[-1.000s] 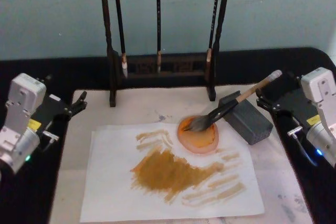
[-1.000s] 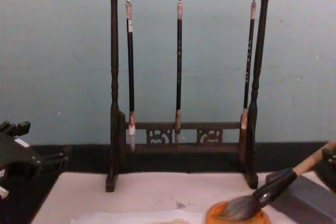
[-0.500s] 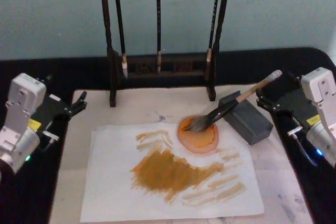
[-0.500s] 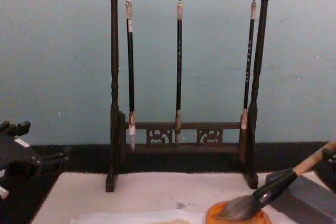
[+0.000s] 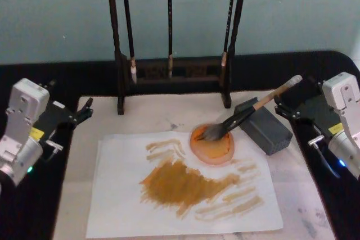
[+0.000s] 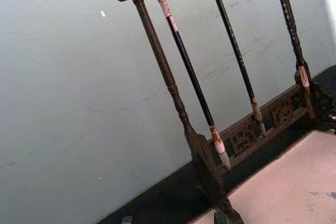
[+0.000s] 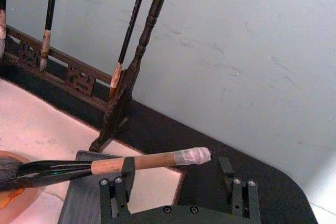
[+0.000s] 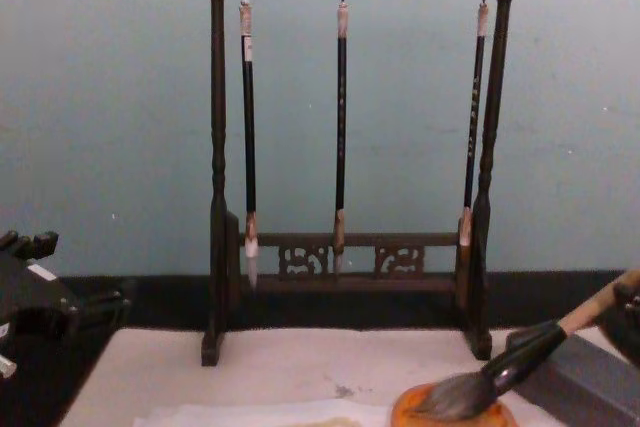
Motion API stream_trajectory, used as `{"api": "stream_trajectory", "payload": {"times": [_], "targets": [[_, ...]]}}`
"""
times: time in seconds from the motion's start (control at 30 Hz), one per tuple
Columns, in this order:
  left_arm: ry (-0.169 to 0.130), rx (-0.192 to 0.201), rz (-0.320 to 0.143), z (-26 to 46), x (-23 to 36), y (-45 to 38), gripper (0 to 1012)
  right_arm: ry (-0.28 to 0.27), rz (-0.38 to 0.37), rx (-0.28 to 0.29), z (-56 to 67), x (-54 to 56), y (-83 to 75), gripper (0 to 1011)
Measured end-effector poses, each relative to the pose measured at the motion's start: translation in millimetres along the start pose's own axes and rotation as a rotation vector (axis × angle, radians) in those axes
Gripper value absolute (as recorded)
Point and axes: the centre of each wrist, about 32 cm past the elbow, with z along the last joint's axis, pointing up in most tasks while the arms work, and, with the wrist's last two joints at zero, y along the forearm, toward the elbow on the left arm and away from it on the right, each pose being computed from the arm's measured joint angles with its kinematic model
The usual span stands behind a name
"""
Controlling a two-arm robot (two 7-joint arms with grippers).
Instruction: Pick up the brush from the inkstone, write on the paper, then place the brush back to its original position.
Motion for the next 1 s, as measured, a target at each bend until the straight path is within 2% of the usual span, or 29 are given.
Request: {"api": "stream_trajectory", "payload": {"times": [1.0], "targets": [[0.0,0.0,0.0,0.0,0.0,0.0,1010,0.0,0.0,0.0,0.0,0.0,0.0,1000]]}}
